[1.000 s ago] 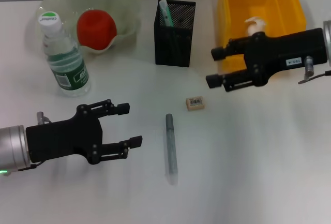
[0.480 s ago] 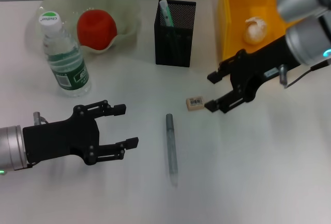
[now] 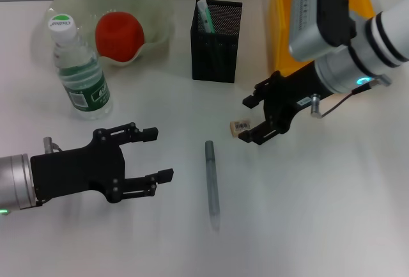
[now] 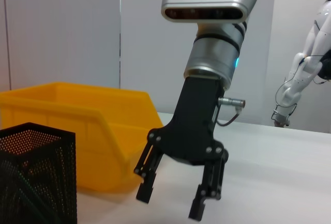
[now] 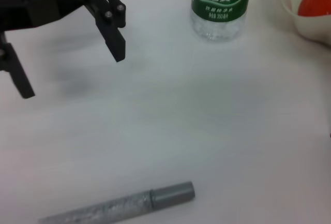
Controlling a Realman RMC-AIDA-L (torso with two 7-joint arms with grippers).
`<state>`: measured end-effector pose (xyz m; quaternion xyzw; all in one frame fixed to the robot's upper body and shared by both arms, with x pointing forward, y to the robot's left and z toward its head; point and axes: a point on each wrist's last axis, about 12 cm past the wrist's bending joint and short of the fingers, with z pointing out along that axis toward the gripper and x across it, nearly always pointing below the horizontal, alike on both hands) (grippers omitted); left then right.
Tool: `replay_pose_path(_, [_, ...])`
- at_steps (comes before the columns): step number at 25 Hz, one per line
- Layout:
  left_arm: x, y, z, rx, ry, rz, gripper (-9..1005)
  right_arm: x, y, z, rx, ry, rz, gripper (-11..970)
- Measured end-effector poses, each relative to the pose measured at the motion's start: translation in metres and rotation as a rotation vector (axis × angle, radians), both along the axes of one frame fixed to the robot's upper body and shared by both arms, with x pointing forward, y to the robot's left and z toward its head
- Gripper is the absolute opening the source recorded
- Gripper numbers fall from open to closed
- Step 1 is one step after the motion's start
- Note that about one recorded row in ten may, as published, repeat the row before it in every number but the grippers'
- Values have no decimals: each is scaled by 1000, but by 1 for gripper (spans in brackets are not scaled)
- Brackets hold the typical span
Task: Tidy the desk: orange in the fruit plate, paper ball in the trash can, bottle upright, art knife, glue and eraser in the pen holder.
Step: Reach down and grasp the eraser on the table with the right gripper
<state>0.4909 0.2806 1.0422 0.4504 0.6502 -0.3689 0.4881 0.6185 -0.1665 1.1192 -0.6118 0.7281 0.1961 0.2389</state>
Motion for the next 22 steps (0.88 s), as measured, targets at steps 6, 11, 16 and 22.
replay_pose_path(6, [2,0,1,-4,-5,6,785,1,8,-9,-22,-37,19,748])
replay_pose_path(11, [2,0,1,-10,-8,14,785,0,13,-14,-21,-53,35,715])
replay_pose_path(16, [2,0,1,-14,-2,19,785,-1,13,-18,-21,-58,32,663])
replay_pose_path(22, [3,-1,2,-17,-1,18,785,-2,13,-22,-35,-60,37,521])
